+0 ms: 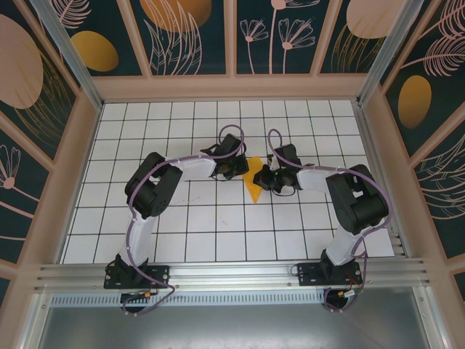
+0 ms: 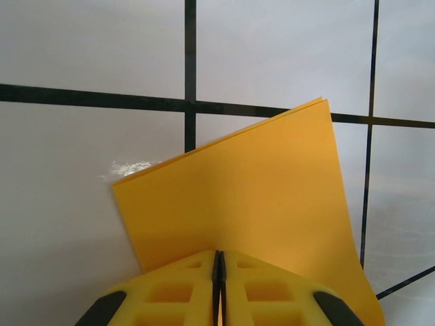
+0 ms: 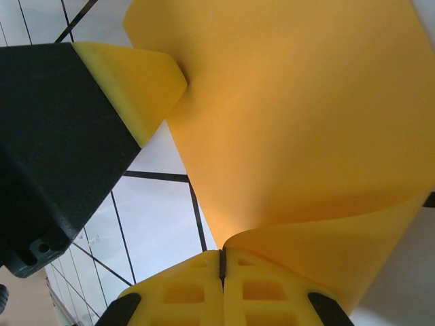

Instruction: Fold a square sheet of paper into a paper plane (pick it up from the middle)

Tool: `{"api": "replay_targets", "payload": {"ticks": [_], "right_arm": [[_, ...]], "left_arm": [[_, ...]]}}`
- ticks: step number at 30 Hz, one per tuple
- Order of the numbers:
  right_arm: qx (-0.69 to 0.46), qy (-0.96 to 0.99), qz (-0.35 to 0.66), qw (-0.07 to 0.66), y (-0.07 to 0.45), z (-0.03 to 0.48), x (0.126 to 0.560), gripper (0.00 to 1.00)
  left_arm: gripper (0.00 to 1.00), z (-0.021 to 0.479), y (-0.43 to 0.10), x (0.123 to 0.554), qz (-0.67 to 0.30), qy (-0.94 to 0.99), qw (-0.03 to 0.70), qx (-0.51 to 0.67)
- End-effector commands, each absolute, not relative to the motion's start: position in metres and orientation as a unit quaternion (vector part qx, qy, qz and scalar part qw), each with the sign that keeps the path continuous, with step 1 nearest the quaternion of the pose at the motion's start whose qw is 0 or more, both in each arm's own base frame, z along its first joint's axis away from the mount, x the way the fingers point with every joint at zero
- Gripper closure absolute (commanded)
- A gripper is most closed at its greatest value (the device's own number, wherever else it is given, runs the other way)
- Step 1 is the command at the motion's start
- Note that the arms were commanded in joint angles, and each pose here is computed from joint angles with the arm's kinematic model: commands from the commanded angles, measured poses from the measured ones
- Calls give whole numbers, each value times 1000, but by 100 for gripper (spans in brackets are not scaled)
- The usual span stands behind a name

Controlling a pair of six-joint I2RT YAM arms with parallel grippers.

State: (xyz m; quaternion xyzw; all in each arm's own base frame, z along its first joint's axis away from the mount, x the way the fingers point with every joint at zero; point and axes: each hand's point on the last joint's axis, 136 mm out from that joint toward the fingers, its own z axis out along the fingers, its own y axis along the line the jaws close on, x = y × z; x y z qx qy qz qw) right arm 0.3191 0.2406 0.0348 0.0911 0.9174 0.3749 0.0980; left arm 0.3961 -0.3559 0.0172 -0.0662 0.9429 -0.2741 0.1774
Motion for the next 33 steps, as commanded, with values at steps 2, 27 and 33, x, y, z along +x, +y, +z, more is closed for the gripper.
{"api": "replay_targets", "payload": {"ticks": [2,27,33], "right_arm": [[72,910,391,114,248,42,332,100],[84,912,386,110,247,30,334,100],[85,912,386,111,248,29,336,100]], "left_arm": [[89,-4,-348,391,-247,955,157,-60],[90,-5,-350,390,-248,955,152,-54],[90,-6,-351,389,-250,955,151,-53]]}}
